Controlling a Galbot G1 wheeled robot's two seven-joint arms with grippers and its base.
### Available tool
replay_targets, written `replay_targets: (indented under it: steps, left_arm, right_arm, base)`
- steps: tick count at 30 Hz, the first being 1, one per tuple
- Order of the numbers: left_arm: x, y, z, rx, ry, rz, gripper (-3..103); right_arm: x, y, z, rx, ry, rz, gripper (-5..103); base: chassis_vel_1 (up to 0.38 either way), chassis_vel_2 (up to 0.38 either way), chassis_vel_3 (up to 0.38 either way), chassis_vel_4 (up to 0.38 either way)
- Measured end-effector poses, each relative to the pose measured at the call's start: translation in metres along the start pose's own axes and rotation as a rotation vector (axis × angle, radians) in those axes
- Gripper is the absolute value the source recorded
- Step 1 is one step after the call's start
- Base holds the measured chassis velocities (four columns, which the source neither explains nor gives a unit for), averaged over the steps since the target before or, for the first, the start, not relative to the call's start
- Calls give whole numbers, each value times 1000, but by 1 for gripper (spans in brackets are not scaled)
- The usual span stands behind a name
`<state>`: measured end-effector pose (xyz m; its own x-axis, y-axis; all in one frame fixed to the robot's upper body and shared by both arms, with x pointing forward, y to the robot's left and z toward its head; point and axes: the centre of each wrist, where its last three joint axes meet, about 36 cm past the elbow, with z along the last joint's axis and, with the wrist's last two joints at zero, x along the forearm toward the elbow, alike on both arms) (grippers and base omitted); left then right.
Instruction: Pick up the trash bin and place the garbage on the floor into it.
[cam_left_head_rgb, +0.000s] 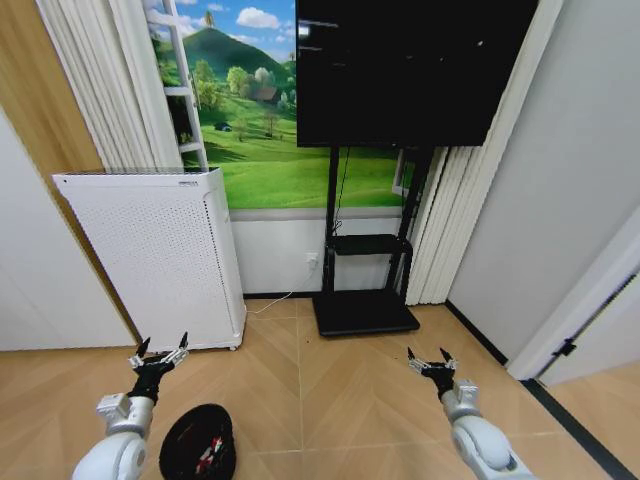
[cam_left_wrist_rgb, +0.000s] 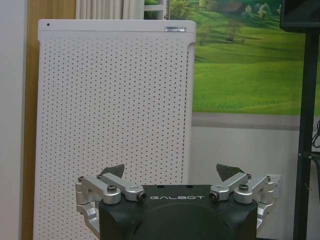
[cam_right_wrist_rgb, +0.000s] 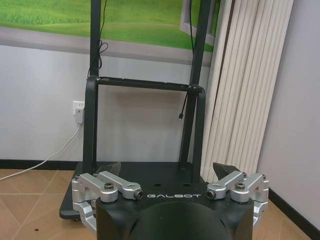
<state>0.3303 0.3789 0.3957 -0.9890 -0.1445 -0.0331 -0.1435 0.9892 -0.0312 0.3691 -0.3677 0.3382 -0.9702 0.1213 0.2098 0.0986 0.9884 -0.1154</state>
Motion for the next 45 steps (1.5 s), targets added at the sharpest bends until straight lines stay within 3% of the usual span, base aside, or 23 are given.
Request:
replay_targets:
  steps: [45]
  left_arm:
    - [0,0,0,0,0,0,100]
  right_arm:
    - [0,0,0,0,0,0,100]
  base:
    - [0,0,0,0]
